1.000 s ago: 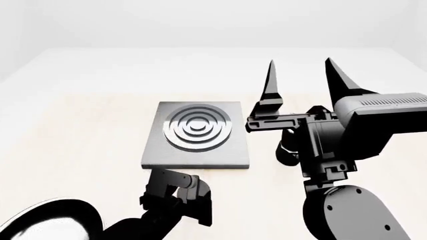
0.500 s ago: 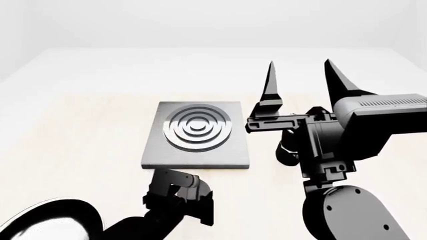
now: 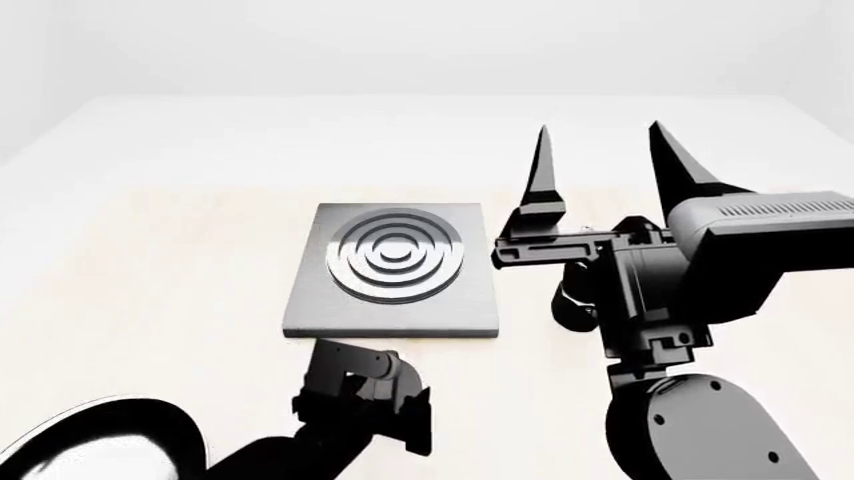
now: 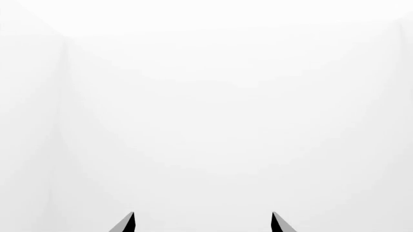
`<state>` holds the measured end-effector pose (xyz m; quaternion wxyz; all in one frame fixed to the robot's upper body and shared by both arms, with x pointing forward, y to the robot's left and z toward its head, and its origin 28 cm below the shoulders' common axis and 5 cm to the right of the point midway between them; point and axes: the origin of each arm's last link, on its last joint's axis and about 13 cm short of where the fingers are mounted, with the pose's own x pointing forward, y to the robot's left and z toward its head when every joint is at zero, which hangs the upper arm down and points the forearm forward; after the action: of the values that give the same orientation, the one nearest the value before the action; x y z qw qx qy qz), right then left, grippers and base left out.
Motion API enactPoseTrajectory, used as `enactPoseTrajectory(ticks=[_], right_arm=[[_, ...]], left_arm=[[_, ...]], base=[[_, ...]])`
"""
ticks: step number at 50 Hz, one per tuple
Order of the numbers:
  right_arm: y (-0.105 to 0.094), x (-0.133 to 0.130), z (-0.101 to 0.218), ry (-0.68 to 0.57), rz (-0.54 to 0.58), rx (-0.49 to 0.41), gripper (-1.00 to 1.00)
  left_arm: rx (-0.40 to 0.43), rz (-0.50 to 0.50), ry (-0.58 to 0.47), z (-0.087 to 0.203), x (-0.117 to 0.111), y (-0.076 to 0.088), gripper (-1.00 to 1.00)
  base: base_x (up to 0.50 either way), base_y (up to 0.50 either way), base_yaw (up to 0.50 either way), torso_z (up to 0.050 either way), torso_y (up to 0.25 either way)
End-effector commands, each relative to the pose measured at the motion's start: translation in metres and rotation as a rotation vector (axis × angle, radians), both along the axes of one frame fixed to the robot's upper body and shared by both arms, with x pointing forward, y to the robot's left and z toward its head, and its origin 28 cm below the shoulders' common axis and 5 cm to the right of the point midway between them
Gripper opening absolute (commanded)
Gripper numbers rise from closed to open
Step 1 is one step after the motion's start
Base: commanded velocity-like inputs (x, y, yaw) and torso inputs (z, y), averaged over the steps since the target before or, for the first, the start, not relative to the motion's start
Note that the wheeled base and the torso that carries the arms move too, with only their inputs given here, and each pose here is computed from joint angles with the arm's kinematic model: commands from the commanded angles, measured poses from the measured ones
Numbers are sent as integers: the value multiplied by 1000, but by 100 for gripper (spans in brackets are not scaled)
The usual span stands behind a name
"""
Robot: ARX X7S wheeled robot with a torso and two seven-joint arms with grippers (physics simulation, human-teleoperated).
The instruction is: Turn on the stove and put the moka pot on it.
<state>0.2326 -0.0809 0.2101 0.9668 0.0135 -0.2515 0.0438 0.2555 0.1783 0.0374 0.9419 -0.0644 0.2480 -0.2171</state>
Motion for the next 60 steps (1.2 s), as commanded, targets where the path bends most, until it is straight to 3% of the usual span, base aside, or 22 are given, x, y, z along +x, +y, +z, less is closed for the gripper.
enactPoseTrajectory(ticks=[1, 60], right_arm=[[0, 1, -2, 4, 1, 1, 100], [0, 1, 0, -4, 3, 3, 100]], left_arm=[[-7, -2, 9, -4, 0, -1, 100], [-27, -64, 50, -15, -10, -14, 100]], base=[[0, 0, 0, 0, 0], [0, 0, 0, 0, 0]])
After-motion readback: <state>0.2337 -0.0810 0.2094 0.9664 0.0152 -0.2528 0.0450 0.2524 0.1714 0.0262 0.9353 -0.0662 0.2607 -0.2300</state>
